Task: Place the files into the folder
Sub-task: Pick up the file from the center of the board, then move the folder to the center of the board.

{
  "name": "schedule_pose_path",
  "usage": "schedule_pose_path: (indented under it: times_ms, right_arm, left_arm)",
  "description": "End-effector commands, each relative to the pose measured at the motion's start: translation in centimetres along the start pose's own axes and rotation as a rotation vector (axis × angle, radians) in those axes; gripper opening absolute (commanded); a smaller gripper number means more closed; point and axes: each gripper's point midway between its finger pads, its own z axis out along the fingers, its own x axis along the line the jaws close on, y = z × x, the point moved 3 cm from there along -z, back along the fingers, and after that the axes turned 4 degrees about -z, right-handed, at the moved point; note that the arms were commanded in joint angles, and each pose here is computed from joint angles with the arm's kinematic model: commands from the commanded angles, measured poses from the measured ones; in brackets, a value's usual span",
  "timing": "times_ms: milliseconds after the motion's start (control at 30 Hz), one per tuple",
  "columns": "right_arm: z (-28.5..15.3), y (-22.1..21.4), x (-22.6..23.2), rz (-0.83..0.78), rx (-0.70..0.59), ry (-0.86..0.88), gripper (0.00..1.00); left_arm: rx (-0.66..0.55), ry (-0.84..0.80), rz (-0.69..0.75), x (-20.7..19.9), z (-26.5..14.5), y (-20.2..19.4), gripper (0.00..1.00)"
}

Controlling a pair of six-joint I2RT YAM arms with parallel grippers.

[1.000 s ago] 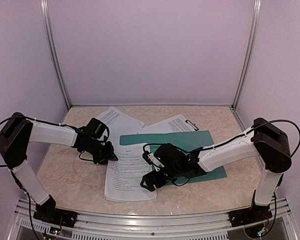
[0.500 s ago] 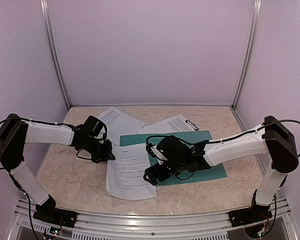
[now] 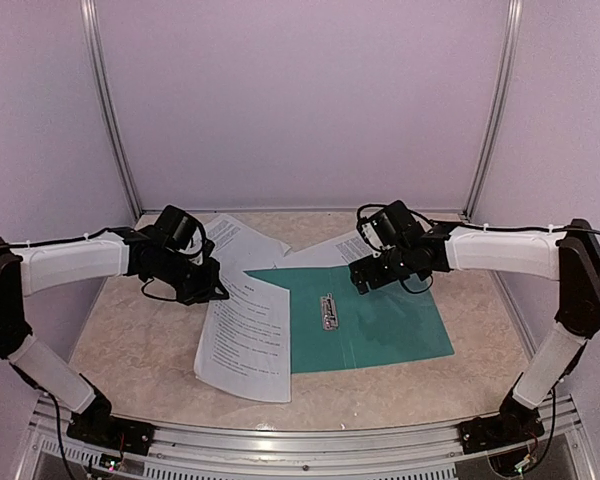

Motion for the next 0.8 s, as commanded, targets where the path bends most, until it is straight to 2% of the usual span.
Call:
schedule_pose_path:
  times_ms: [0,67,233,367,767]
  right_arm:
    - [1.9,-1.0,-4.4,-0.133,0.141,-0.159,0.96]
    - [2.9,-1.0,-6.1,-0.150,0.172,-0.205,0.96]
    - [5.2,-2.0,-9.6,-0.143,0.230,-0.167,0.97]
    - [6.4,-2.3,-11.4,-0.132,0.224,-0.133,0.99]
    - [8.4,-6.0,-15.0,0.200,0.247,-0.032,0.98]
  left_arm:
    - [0.039,-0.033,0.055,-1.1,-0.8,-0.5,0.00]
    - [0.052,-0.046,0.066,-1.4,-0.8,-0.6,0.00]
    - [0.056,-0.068,0.088,-2.0,-1.2,-0.6,0.00]
    - [0.044,-0.081,0.101,-2.4,-1.7,-0.4,0.00]
    - [0.052,-0.091,0.091,-2.7,-1.3,-0.2,0.00]
